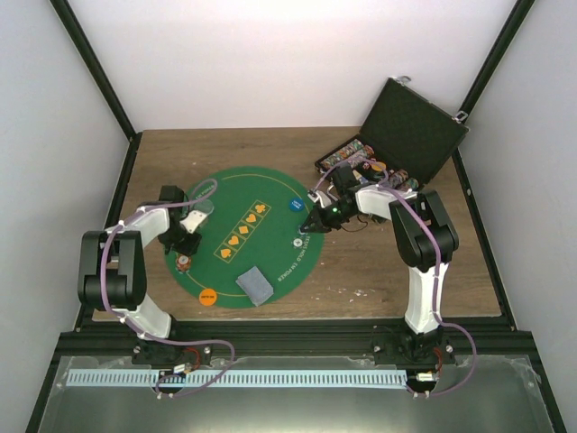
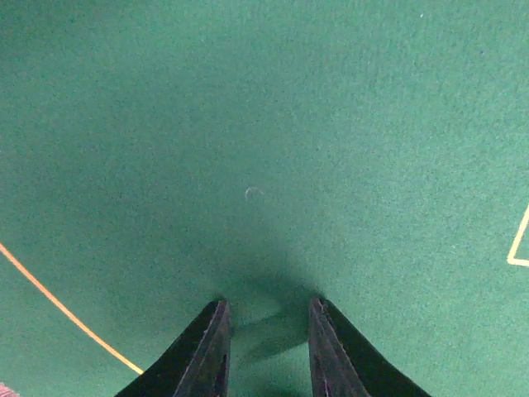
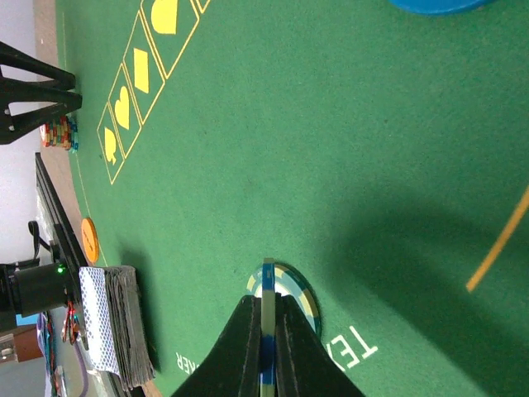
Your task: Distribute texas hold em gaming equipment
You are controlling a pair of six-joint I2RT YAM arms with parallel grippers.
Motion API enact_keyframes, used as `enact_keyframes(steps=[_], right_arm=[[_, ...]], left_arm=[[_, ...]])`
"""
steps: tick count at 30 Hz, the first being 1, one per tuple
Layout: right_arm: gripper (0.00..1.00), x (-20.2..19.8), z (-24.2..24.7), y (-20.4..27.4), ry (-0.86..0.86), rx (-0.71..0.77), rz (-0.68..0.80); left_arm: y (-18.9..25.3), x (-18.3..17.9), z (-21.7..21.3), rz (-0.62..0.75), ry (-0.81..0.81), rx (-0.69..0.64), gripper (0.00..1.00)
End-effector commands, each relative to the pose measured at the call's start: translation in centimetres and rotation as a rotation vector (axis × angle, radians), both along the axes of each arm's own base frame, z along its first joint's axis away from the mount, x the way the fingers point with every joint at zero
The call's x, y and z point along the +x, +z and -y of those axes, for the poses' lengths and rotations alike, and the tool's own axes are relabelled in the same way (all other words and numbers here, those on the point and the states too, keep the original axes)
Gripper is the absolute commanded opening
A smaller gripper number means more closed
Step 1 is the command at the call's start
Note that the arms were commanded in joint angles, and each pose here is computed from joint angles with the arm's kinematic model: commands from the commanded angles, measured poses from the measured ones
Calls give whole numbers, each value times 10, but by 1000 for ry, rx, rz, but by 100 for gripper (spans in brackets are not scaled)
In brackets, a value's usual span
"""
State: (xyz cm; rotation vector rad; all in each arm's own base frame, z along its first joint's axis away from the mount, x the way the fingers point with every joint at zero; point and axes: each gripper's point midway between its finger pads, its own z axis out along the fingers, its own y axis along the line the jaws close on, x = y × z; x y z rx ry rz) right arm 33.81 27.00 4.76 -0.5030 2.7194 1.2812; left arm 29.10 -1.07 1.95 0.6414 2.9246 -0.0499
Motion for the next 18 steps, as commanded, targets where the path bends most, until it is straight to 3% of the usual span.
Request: enact_keyframes(steps=[1,18], right_arm=[[1,4,1,3,2,12,18],[1,4,2,4,6,7,25]], left_arm=[[-4,-11,-4,-10,-25,30,27],[2,-23,-9,-24,-19,28,25]])
